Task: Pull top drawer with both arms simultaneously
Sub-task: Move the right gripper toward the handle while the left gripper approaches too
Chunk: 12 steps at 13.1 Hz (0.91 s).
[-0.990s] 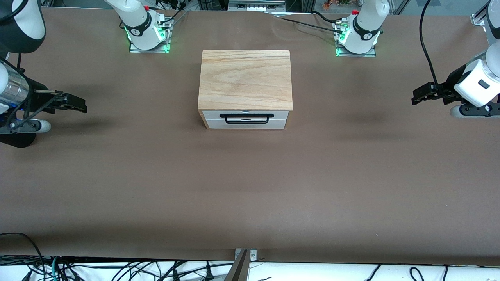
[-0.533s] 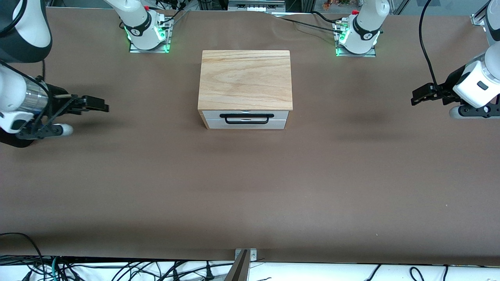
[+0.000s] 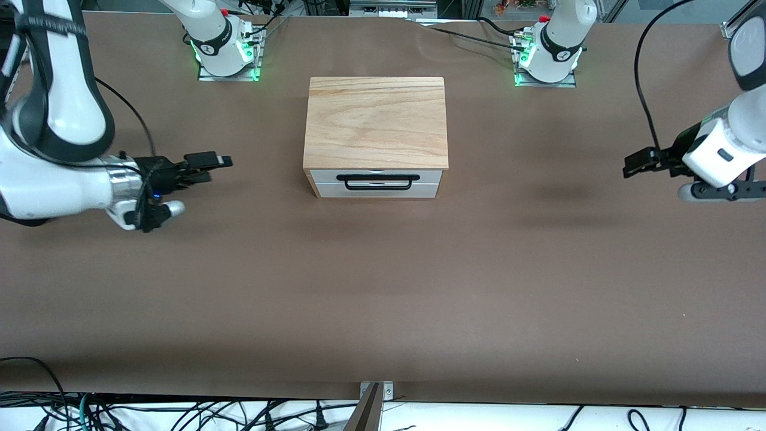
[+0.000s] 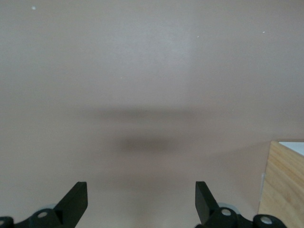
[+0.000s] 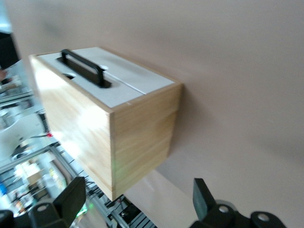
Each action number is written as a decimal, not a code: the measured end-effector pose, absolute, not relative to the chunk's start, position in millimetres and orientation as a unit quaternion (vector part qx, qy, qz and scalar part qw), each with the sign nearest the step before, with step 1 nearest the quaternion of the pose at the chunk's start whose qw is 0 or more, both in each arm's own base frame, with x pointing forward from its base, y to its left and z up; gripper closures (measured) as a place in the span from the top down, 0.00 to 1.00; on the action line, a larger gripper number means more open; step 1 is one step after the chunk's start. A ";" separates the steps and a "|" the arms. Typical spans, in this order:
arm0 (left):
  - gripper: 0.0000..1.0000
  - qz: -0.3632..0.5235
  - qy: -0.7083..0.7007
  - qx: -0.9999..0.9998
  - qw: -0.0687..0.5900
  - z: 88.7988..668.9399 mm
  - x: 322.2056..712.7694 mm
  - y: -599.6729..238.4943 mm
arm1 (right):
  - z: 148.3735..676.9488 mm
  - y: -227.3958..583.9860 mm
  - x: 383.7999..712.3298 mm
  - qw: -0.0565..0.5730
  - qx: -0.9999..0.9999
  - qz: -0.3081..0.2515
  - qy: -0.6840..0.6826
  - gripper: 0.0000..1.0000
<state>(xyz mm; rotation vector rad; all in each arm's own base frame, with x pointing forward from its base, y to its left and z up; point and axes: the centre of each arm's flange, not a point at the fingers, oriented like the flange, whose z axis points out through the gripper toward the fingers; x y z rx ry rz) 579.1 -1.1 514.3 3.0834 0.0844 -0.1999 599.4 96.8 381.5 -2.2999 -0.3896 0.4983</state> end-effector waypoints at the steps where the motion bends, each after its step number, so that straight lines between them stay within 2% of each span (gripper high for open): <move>1: 1.00 -0.069 0.030 0.997 0.036 503.2 584.0 -3.3 | 361.3 103.6 598.6 0.411 -0.876 0.190 -0.165 1.00; 4: 1.00 -0.084 0.034 0.994 0.054 466.4 597.8 -9.1 | 283.7 121.6 583.5 0.543 -0.806 0.167 -0.167 1.00; 6: 1.00 -0.097 0.029 0.992 0.070 441.1 605.0 -24.4 | 241.0 133.0 571.2 0.602 -0.771 0.143 -0.153 1.00; 9: 1.00 -0.120 0.050 0.979 0.158 400.1 614.2 -55.2 | 208.0 169.7 557.6 0.654 -0.739 0.106 -0.120 1.00; 12: 1.00 -0.138 0.046 0.956 0.256 355.9 618.1 -78.1 | 195.0 217.5 540.6 0.664 -0.735 0.093 -0.097 0.96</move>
